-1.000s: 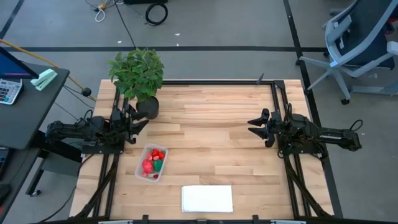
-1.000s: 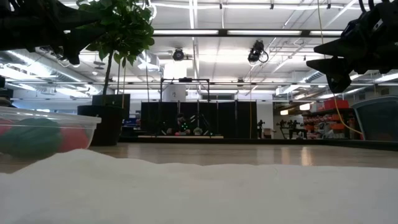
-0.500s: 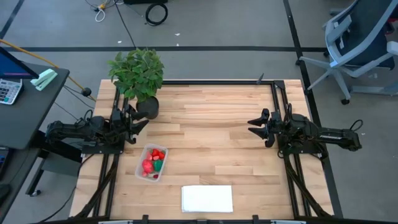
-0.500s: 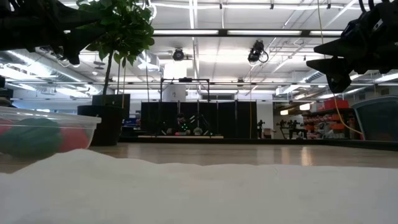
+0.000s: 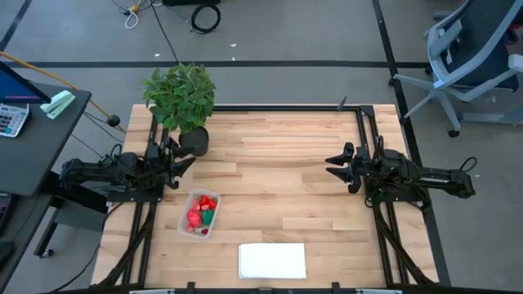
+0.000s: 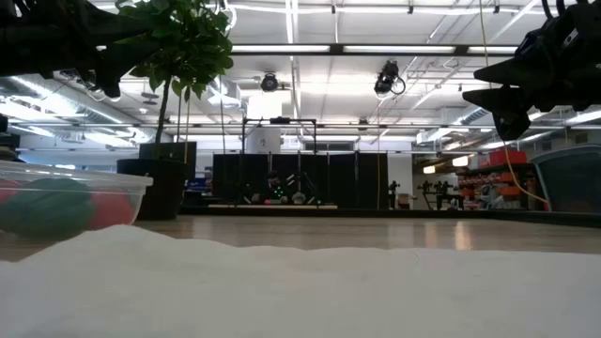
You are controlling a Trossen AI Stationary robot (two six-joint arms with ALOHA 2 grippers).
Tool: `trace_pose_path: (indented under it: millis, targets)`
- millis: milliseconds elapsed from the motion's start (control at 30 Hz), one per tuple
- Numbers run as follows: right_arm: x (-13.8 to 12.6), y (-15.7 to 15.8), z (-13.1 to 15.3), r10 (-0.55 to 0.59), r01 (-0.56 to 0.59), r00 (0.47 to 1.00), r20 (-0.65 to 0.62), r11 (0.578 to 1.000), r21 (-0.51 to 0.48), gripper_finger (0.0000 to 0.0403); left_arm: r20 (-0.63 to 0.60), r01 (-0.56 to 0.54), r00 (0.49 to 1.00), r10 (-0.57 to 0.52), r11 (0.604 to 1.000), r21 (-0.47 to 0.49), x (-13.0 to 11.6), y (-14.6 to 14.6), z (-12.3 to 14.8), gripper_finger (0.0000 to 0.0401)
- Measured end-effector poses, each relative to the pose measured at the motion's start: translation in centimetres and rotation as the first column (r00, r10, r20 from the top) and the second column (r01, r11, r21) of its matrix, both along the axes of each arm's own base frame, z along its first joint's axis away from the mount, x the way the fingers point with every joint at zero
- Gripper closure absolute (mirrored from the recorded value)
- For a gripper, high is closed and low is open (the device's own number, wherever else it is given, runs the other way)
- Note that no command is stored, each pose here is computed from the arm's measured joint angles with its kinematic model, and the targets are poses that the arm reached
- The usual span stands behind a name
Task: Pick and placing Produce into tupperware
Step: Return to Home Position
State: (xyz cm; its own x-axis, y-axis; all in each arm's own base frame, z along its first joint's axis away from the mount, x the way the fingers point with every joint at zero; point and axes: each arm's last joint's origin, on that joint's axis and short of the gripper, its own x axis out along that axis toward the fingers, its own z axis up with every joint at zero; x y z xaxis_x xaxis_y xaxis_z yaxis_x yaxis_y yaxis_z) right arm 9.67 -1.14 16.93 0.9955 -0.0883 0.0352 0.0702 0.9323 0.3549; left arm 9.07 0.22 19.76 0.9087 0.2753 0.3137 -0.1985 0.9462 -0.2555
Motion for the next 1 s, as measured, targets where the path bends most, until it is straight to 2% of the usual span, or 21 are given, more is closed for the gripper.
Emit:
trace_pose_path:
  millis: [1000]
  targets:
    - [0.0, 0.0, 0.0, 0.0, 0.0, 1.0, 0.0, 1.0, 0.0, 0.0208, 0.0, 0.0, 1.0, 0.0, 1.0, 0.0, 0.0, 0.0, 0.0, 0.0213]
